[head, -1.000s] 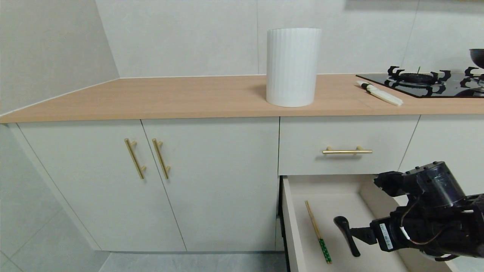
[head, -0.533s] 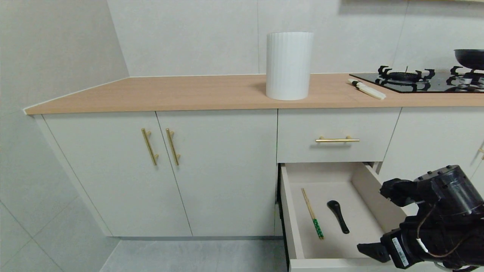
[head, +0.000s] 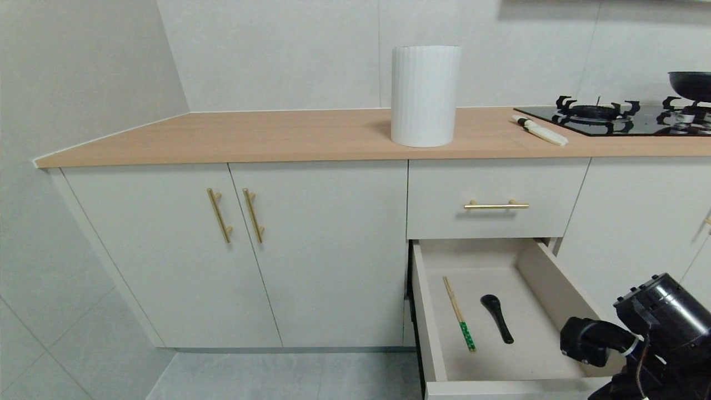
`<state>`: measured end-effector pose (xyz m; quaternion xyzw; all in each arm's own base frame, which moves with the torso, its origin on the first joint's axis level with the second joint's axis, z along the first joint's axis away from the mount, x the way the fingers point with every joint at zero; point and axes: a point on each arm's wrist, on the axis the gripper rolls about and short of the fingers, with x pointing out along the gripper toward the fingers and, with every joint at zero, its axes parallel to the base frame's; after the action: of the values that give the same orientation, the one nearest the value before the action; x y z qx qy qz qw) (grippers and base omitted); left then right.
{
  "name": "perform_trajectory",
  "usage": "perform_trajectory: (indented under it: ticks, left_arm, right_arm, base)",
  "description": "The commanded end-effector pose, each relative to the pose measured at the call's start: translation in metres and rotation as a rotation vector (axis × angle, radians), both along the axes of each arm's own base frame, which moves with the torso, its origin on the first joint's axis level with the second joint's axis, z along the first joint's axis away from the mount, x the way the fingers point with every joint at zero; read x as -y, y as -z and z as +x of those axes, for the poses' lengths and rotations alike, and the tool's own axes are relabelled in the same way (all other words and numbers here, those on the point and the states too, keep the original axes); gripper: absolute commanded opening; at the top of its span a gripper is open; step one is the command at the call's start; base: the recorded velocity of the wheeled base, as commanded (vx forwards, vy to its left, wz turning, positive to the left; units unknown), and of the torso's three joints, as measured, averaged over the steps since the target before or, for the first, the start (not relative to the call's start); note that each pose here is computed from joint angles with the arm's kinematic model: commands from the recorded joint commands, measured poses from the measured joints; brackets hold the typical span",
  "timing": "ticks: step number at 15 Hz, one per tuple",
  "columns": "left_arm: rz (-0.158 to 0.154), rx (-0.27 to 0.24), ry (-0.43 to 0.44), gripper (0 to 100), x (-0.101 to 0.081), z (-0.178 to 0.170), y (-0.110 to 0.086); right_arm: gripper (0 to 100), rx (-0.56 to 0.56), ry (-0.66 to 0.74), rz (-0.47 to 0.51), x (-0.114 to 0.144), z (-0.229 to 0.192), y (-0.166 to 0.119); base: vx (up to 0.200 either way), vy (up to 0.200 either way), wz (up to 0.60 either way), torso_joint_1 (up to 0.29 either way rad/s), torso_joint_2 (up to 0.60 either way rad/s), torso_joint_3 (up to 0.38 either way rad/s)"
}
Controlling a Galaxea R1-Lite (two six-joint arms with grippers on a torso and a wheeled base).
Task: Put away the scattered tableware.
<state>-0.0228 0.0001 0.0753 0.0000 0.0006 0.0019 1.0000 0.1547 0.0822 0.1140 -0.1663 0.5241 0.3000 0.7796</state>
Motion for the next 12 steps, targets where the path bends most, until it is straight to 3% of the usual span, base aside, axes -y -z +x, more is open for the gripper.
perform_trajectory:
  ticks: [1,5,12]
  left_arm:
    - [0.000,0.000,-0.001,100,0.000,0.000,0.000]
    - [0.000,0.000,-0.001,100,0.000,0.000,0.000]
    - [0.000,0.000,-0.001,100,0.000,0.000,0.000]
  right_arm:
    - [100,-0.042,-0.012,-0.028,-0.003,0.002,0.007]
    - [100,-0.076,0.023,-0.102,-0.008,0.013,0.020]
    - [100,-0.076,0.298,-0.170,-0.022,0.047,0.030]
  base:
    - [0.000,0.000,0.00,0.000,0.00,0.000]
    - [0.000,0.000,0.00,0.000,0.00,0.000]
    - [0.000,0.000,0.00,0.000,0.00,0.000]
